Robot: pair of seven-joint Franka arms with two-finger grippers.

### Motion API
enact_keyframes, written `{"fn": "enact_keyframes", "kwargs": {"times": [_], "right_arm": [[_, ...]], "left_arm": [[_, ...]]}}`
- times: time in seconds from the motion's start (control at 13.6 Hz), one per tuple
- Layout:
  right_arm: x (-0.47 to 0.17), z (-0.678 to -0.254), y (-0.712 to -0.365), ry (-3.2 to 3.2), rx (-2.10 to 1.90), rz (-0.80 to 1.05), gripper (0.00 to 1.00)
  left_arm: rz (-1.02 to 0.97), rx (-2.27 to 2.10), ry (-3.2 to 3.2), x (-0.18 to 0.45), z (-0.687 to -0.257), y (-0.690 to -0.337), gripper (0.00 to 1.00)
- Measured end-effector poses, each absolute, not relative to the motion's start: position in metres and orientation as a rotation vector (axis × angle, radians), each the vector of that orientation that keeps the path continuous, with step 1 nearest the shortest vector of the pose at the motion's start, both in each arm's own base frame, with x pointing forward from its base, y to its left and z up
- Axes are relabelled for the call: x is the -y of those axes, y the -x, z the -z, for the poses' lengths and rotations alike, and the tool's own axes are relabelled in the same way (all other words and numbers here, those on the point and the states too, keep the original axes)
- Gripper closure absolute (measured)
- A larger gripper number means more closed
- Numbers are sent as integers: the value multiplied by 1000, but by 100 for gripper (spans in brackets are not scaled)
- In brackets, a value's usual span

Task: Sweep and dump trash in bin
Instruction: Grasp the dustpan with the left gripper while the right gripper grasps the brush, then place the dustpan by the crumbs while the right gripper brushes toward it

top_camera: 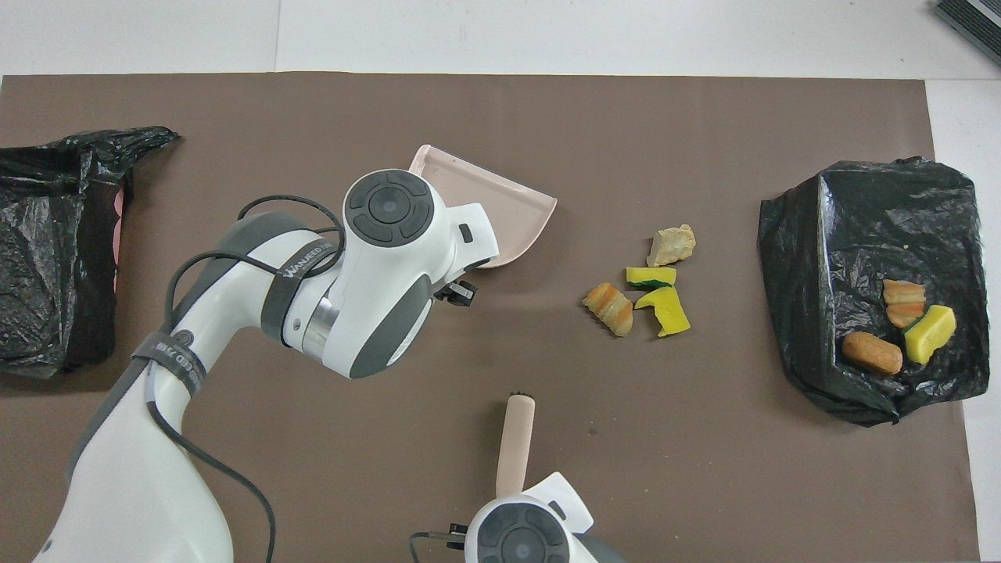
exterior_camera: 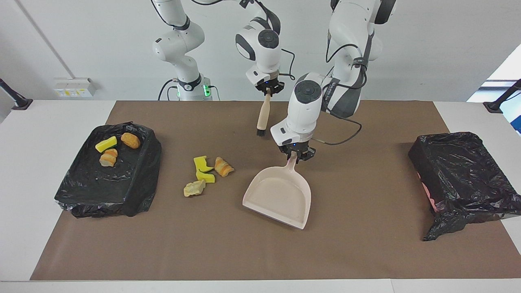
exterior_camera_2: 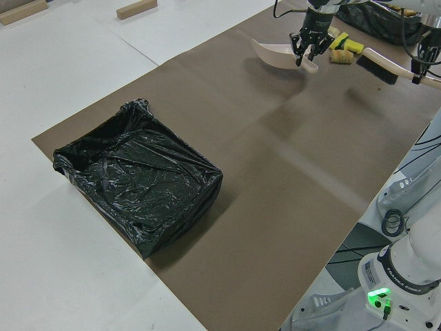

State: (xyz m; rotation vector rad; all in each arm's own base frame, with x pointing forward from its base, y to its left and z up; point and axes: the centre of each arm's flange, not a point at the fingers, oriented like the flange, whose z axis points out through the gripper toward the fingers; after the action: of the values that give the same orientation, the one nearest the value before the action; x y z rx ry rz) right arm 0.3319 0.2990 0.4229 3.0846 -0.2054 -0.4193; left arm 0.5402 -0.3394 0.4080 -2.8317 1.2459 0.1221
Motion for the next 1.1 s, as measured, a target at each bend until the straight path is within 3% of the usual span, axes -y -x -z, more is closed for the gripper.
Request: {"fn": "enact_keyframes", "kwargs": {"times": [0.37,0.81,1.1], "right_arm": [[-232,-427,-404,-3072,25,347,73],[-121,-418,-504,-2954,-235,286,73],[-97,-400,-547,-2809,-342,228,73]], "left_arm": [[-171,-1662,2606,332,-398,-539,67],[-136,-1812,2428,344,-388,-512,67],[-102,-1872,2368,360,-376,-491,67]]}}
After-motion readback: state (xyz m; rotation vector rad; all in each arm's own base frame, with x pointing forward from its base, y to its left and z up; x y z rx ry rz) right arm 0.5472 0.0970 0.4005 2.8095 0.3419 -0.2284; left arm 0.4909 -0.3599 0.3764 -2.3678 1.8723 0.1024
